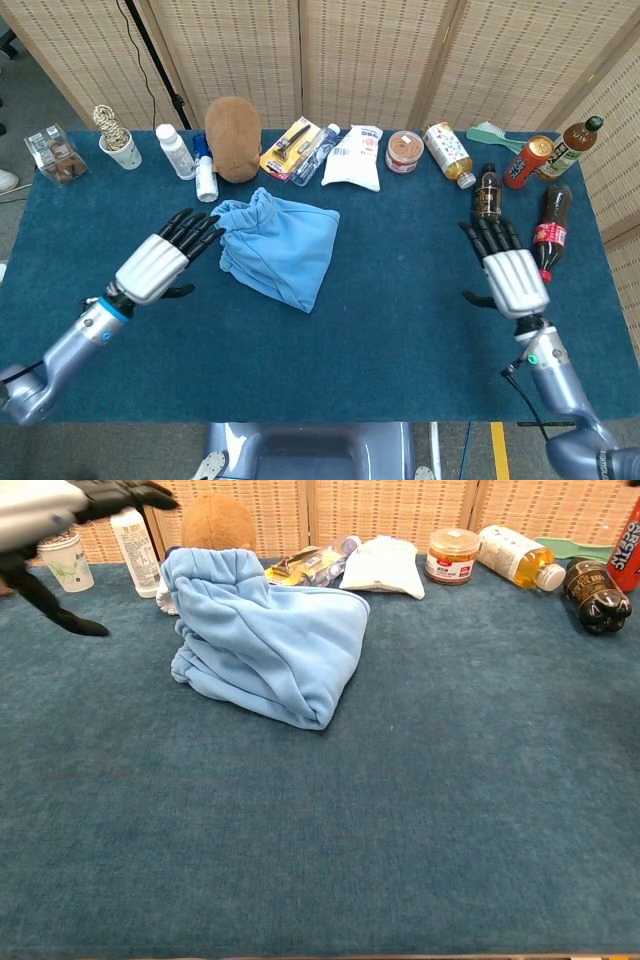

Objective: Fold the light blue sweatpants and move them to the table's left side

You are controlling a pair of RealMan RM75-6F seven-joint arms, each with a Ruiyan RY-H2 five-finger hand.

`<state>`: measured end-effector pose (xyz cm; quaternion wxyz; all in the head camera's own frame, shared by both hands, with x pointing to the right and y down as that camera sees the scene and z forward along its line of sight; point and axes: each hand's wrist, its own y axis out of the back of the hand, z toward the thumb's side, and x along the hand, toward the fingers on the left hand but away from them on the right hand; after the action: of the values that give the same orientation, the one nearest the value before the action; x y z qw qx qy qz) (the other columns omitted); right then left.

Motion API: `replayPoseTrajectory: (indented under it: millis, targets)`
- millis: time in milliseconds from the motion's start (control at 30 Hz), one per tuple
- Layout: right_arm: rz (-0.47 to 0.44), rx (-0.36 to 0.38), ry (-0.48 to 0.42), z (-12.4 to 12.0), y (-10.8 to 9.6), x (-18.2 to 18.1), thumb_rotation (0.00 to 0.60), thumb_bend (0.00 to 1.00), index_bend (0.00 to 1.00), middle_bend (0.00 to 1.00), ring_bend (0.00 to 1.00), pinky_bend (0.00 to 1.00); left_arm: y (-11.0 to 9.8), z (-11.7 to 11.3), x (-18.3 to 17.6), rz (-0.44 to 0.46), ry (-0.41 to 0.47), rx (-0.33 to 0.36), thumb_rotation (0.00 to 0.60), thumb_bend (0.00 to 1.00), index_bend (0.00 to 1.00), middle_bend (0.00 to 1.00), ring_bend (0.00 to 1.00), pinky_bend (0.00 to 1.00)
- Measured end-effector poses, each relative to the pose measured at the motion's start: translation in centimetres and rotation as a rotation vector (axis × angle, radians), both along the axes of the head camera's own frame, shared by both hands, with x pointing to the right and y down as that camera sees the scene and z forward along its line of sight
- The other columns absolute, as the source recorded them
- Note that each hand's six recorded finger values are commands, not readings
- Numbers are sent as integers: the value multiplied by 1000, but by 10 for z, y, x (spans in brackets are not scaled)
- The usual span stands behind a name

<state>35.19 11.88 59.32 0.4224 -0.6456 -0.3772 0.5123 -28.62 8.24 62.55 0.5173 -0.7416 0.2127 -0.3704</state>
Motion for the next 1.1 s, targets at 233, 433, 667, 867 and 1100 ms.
replayPoseTrajectory:
  millis: [233, 433, 667, 867, 1100]
  targets:
    - [132, -15, -36, -9, 37, 49, 600, 0, 0, 0, 0, 0, -15, 47, 39, 48, -123, -25, 600, 70, 0, 0, 0, 0]
    - [182, -4, -92, -14, 48, 57, 600, 0, 0, 0, 0, 0, -30, 67, 58, 61, -163, -11, 600, 70, 0, 0, 0, 0]
    - [215, 5, -107, -17, 53, 62, 600, 0, 0, 0, 0, 0, -21, 86, 59, 73, -190, -67, 600, 70, 0, 0, 0, 0]
    - [230, 2, -120, -17, 56, 65, 600, 0, 0, 0, 0, 0, -17, 95, 43, 67, -210, -86, 600, 70, 0, 0, 0, 0]
    - [244, 4, -144, -18, 56, 67, 600, 0, 0, 0, 0, 0, -12, 108, 41, 29, -181, -109, 600, 70, 0, 0, 0, 0]
